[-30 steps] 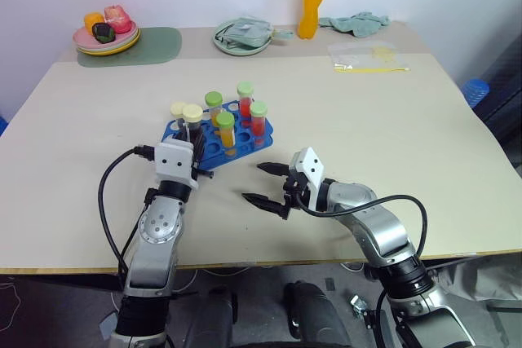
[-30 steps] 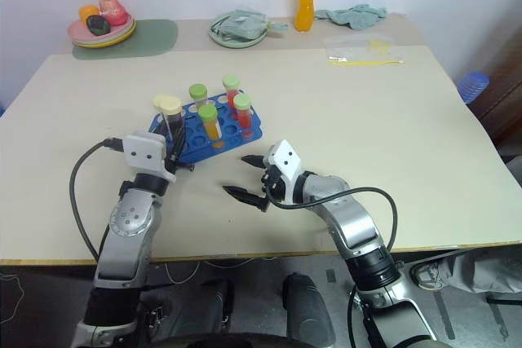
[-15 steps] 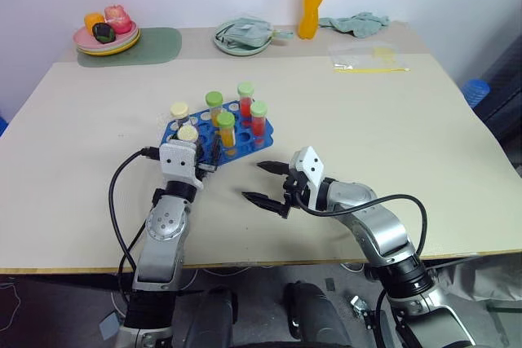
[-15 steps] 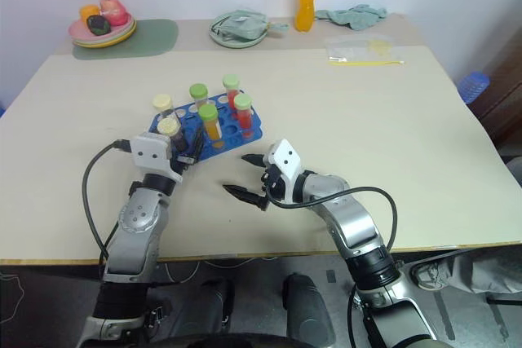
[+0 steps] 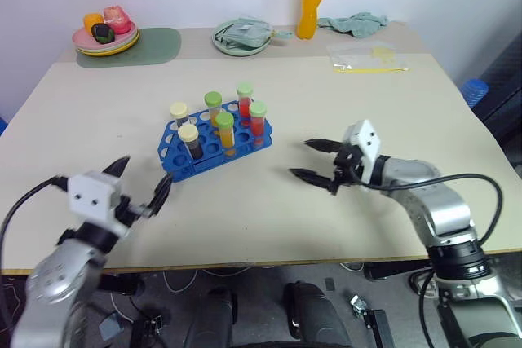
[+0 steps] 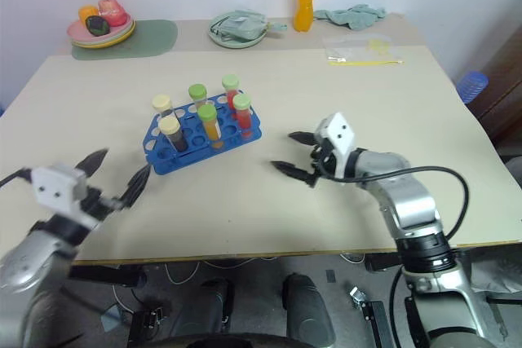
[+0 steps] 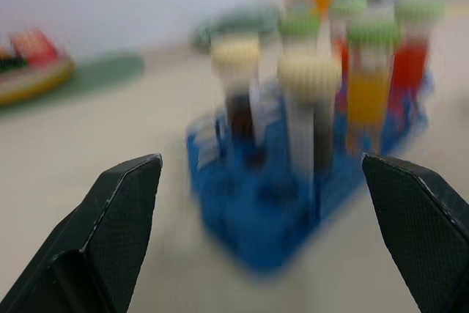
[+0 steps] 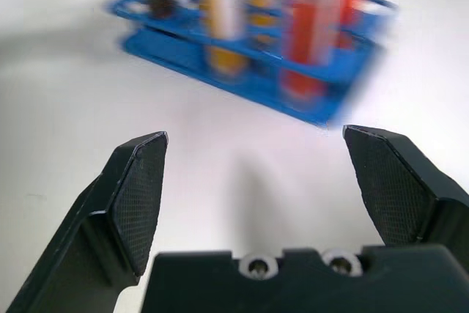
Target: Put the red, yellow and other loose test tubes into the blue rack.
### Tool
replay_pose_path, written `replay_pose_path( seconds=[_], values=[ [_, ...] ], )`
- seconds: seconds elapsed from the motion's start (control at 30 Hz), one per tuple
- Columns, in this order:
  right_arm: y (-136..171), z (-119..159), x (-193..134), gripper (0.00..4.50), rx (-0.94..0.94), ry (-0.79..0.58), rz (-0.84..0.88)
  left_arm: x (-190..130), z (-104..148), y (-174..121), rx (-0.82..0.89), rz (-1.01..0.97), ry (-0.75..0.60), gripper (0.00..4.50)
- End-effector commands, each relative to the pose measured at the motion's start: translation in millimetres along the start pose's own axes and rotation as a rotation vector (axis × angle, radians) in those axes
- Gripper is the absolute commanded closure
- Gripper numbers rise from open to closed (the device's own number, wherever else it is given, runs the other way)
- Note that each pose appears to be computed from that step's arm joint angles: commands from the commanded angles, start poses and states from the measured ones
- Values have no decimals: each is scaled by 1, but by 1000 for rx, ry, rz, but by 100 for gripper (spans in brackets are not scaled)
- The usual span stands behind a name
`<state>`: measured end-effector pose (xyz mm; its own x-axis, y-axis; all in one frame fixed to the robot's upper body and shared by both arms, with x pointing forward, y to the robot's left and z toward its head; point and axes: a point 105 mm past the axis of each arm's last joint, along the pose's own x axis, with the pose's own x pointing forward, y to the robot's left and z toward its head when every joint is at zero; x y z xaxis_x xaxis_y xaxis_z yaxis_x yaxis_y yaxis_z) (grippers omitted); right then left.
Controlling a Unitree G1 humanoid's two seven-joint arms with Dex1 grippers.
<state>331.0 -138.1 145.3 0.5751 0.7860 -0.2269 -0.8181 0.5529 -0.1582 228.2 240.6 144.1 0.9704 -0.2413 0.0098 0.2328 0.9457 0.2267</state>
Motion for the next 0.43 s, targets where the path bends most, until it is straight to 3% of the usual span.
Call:
replay_pose_path(
  seconds=[0.03, 0.43],
  values=[
    [-32, -2, -26, 24, -17, 18, -106, -18, -6, 16, 34, 5, 63, 3],
    [-64, -19, -35, 24, -42, 39, -253, -21, -20, 18, 28, 61, 104, 3]
  ],
)
